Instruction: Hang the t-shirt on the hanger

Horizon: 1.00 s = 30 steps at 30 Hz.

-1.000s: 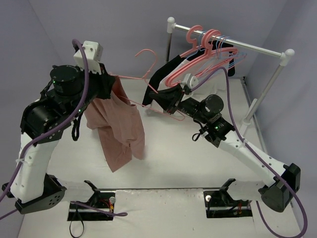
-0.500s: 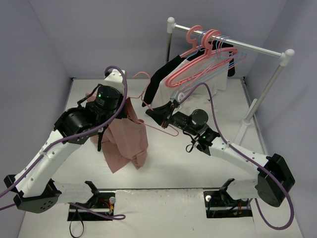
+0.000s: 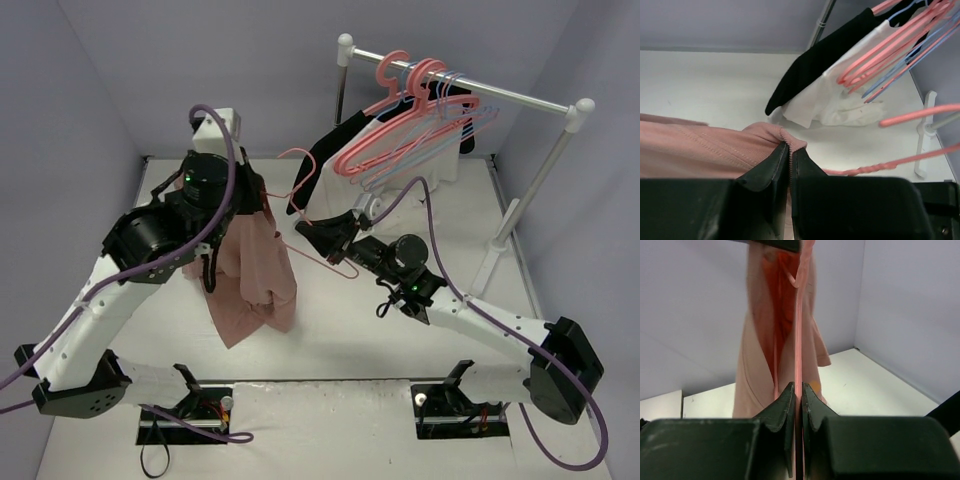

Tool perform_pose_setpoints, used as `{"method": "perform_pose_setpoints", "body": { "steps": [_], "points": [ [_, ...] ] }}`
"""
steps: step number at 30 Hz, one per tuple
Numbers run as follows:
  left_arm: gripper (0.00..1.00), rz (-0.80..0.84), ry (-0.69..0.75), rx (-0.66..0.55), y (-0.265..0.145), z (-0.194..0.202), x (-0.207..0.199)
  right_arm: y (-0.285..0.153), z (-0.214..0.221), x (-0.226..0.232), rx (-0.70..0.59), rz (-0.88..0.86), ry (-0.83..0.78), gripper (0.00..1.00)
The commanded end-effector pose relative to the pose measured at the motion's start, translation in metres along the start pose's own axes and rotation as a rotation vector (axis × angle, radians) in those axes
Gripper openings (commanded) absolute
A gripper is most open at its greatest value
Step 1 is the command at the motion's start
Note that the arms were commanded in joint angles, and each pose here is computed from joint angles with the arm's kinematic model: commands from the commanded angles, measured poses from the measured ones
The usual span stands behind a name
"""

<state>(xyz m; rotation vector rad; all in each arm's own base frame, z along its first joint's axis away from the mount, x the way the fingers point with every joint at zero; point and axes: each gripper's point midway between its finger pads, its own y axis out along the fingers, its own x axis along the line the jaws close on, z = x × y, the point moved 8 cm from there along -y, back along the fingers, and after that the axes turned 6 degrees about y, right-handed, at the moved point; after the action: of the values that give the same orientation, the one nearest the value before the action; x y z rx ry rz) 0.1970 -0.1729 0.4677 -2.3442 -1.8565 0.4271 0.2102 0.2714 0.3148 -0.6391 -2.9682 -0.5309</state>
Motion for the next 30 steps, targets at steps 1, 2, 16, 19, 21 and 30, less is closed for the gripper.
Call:
{"method": "perform_pose_setpoints", "body": {
  "steps": [1, 2, 16, 19, 21, 30],
  "points": [
    [0.0, 0.103, -0.096, -0.069, 0.0, -0.01, -0.033, 0.003, -0.053, 0.012, -0.218, -0.015, -0.09, 0.0],
    [0.0, 0.123, -0.1, -0.068, 0.001, -0.005, -0.04, 0.002, -0.052, 0.012, -0.215, -0.017, -0.089, 0.0],
    [0.51, 0.044, 0.119, -0.153, -0.022, -0.004, -0.016, -0.007, -0.054, 0.005, -0.188, 0.013, -0.127, 0.0],
    [0.64, 0.064, 0.197, -0.185, -0.033, -0.014, -0.005, -0.004, -0.047, 0.001, -0.167, 0.006, -0.112, 0.0],
    [0.65, 0.083, 0.271, -0.204, -0.041, -0.019, 0.004, -0.003, -0.044, 0.001, -0.156, -0.011, -0.103, 0.0],
    [0.65, 0.333, 0.717, -0.207, -0.048, -0.009, 0.038, 0.005, -0.034, 0.005, -0.095, -0.107, -0.082, 0.0]
  ]
}}
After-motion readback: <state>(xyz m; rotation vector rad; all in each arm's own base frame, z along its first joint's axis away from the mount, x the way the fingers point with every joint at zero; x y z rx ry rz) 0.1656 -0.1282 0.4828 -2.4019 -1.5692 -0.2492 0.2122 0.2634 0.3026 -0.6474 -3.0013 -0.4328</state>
